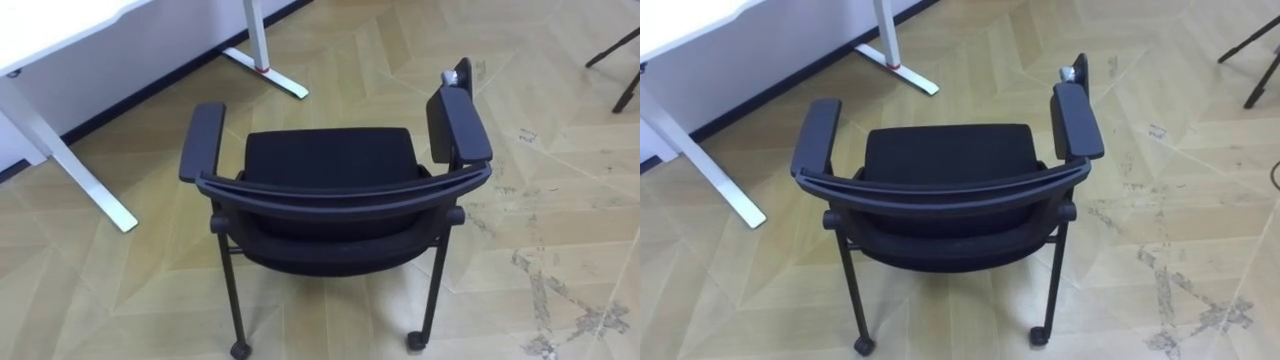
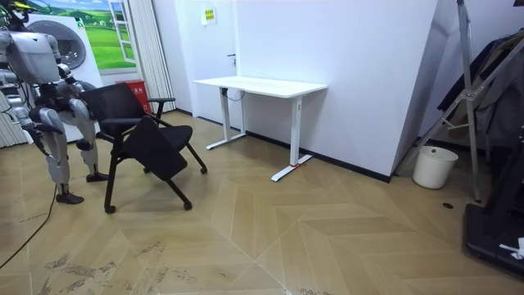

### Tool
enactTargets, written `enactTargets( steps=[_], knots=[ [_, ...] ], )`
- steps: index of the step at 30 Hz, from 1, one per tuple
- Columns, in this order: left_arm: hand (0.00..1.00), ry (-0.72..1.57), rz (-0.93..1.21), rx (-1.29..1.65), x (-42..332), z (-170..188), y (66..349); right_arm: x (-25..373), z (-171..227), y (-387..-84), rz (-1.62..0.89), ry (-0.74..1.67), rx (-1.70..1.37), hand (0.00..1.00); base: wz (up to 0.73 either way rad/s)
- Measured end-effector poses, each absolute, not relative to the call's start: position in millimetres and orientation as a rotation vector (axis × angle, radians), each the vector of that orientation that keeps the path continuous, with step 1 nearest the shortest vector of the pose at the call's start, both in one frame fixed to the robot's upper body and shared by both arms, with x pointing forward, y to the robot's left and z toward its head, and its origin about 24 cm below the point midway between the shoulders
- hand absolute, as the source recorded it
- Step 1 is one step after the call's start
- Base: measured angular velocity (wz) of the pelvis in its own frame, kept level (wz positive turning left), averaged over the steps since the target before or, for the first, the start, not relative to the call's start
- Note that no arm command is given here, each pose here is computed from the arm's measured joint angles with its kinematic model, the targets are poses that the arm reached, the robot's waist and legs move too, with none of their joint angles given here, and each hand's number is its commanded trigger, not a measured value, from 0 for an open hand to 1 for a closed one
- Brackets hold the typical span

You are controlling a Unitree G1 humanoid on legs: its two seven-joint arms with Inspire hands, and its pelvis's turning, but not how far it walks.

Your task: Push chair

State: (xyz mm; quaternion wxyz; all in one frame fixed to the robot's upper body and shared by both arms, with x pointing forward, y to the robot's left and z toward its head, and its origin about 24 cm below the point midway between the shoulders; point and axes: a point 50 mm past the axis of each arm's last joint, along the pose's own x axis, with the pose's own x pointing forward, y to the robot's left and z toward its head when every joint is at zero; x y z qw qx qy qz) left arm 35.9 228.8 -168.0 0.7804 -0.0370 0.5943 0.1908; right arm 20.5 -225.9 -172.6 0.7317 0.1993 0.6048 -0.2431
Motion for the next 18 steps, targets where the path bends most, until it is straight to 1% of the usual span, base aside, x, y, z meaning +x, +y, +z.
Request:
enactTargets(
  steps=[8,11,13,18],
  knots=[
    [0.0,1.272,0.563,-0.088,33.9,-164.8,243.2,17.6,-170.6,-235.2,-0.573,1.318,0.436,0.0,0.0],
    [0.0,1.247,0.61,-0.086,43.6,-161.8,251.4,20.2,-169.8,-238.6,-0.588,1.304,0.44,0.0,0.0],
    [0.0,1.185,0.655,-0.075,56.5,-154.8,265.6,21.0,-168.9,-242.4,-0.599,1.298,0.432,0.0,0.0],
    [0.0,1.071,0.702,0.013,79.5,-138.0,290.9,21.2,-164.7,-258.2,-0.63,1.283,0.394,0.0,0.0]
  ],
)
